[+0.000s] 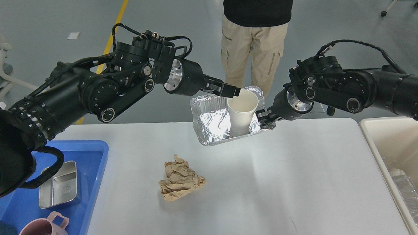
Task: Tidy desktop
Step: 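Lower the paper cup into the foil tray and release it, then withdraw the left gripper over the blue tub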
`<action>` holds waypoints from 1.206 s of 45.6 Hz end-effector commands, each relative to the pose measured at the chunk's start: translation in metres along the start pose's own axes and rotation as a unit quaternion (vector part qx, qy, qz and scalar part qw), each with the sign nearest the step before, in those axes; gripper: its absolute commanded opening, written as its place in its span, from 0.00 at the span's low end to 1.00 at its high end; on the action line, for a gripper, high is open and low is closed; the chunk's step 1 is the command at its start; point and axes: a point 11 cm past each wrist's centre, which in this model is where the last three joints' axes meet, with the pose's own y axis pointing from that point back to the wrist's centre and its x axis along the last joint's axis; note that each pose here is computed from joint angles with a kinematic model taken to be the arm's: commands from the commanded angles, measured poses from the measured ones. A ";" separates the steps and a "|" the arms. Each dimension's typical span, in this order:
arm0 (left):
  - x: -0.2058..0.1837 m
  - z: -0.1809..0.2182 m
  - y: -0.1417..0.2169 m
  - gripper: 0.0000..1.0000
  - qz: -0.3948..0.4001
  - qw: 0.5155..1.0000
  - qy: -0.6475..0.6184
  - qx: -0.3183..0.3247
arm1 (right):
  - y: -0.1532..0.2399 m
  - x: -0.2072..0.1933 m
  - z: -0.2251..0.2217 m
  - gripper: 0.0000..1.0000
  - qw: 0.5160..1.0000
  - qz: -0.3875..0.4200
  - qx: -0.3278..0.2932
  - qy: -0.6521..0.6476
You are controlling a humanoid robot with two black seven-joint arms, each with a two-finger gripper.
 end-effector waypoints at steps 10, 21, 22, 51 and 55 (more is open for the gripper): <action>0.004 -0.047 0.066 0.97 0.038 0.996 0.081 0.007 | 0.000 0.000 0.001 0.00 1.000 0.000 -0.001 0.000; -0.051 -0.118 0.122 0.97 0.086 0.981 0.165 0.061 | -0.001 0.000 0.000 0.00 1.000 -0.001 0.000 0.000; -0.062 -0.130 0.129 0.97 0.089 0.977 0.179 0.078 | -0.001 0.000 0.000 0.00 1.000 -0.001 0.000 0.000; -0.234 -0.225 0.247 0.97 0.149 0.866 0.356 0.317 | -0.001 0.000 0.001 0.00 1.000 0.000 -0.001 -0.002; -0.252 -0.217 0.250 0.98 0.146 0.866 0.356 0.320 | -0.001 -0.001 0.002 0.00 1.000 0.000 -0.002 -0.002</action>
